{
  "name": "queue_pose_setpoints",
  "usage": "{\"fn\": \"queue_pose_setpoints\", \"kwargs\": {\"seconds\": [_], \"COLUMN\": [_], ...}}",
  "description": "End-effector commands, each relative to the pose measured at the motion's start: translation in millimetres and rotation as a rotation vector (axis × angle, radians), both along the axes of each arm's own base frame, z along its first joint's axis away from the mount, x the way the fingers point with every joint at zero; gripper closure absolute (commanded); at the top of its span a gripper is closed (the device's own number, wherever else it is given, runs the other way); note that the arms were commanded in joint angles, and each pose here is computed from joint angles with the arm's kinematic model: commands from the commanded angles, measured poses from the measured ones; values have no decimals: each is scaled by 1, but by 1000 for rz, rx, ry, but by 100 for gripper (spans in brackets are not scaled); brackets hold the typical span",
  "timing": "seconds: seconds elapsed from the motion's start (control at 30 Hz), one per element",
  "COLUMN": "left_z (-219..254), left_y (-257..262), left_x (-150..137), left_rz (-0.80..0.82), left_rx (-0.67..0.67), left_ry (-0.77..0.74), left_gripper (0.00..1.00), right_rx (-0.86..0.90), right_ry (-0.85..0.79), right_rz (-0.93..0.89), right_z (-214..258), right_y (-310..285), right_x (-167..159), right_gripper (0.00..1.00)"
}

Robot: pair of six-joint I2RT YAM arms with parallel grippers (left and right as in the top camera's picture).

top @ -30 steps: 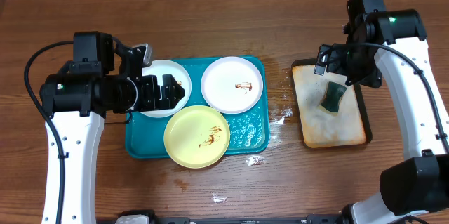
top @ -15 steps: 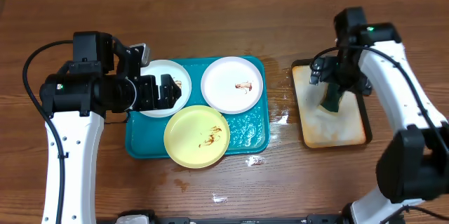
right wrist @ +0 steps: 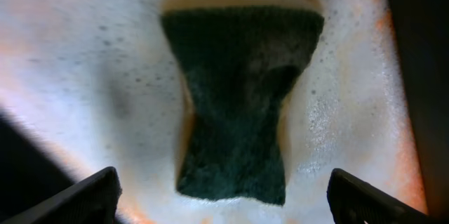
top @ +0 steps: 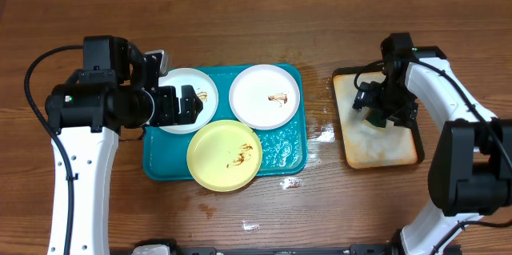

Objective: Clean dirty plates on tray and stack at the side
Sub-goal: 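Lower the right gripper and grasp the green-and-yellow sponge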

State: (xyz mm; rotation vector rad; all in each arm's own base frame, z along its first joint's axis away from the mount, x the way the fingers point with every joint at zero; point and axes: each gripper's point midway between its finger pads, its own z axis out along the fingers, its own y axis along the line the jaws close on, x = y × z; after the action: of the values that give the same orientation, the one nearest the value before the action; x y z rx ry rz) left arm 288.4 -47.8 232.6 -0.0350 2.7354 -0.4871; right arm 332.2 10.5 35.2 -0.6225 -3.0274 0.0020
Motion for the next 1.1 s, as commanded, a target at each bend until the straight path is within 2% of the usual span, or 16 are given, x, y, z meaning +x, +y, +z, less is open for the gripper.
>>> {"fn": "queue_pose_setpoints", "kwargs": {"seconds": [0.0,0.13,0.3,0.4,0.47,0.5,0.77,0.83,0.9,0.93,1.0,1.07], "left_z": [5,5,6,6,6,6,6,6,6,6,6,6], "left_y": [0,0,0,0,0,0,0,0,0,0,0,0], "left_x": [4,4,5,5,5,5,5,5,5,5,5,5], "left_rz": [-10,-10,-10,-10,-10,-10,-10,-10,-10,-10,-10,-10], "left_rx": [14,14,14,14,14,14,14,14,14,14,14,14], "left_ry": [-23,-23,-28,-29,-29,-29,-29,-29,-29,-29,-29,-29], "left_gripper": [0,0,0,0,0,0,0,0,0,0,0,0], "right_rx": [14,14,15,14,14,14,14,13,13,13,13,10], "right_ry": [19,32,-2,-12,-14,-14,-14,-15,-17,-18,-19,-20], "right_rz": [-21,-26,-27,-41,-61,-69,-93,-92,-91,-91,-92,-91], "right_z": [-11,-22,-23,-23,-23,-23,-23,-23,-23,-23,-23,-23], "right_y": [-1,-2,-3,-4,-7,-8,-16,-16,-16,-16,-17,-17], "right_x": [1,3,11,14,14,14,14,15,15,15,16,16], "right_gripper": [5,12,14,38,60,65,63,28,18,20,31,31]}}
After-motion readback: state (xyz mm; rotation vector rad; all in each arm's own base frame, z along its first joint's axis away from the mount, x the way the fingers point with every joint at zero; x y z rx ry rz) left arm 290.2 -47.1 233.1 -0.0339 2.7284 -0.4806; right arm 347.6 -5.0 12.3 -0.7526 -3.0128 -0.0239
